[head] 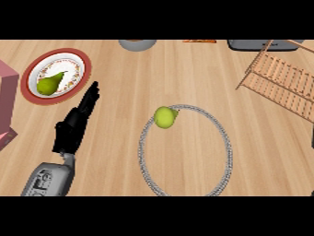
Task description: Pick the tomato from the placemat and place it in the tiered shelf
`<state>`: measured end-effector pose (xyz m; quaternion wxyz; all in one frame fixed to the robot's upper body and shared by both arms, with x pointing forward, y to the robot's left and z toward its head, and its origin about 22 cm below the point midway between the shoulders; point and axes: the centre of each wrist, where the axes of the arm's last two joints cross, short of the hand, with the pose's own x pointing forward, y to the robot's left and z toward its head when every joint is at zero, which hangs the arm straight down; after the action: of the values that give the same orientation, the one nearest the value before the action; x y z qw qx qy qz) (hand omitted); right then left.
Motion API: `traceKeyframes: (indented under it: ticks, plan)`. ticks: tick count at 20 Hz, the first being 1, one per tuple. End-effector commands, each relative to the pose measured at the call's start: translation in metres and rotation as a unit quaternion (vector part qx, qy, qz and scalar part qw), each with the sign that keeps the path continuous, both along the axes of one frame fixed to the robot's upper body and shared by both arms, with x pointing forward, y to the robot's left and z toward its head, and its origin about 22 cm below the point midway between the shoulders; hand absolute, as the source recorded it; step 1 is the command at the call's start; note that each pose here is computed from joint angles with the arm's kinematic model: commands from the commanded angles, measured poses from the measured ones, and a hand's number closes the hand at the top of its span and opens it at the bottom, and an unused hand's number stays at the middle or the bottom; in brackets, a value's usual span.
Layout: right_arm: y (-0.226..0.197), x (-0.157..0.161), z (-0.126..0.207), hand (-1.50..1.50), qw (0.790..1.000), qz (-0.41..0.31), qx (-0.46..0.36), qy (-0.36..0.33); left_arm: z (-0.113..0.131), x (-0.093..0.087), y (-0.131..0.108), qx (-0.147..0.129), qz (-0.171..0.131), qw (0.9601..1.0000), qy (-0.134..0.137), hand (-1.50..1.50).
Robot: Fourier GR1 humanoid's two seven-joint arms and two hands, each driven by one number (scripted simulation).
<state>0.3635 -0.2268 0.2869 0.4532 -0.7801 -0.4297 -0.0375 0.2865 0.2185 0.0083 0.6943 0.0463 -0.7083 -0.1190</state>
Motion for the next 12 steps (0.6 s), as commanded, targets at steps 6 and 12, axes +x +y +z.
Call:
traceKeyframes:
  ticks: [6, 12]
  plan:
    - [-0.053, 0.023, -0.028, 1.5, 1.0, -0.011, -0.022, -0.013, 0.017, -0.005, 0.013, 0.0, 0.006, 1.0, 0.005, 0.0]
    - [-0.078, 0.01, -0.031, 1.5, 0.986, 0.063, 0.04, -0.146, 0.009, 0.006, 0.007, 0.0, 0.003, 1.0, 0.004, 0.0]
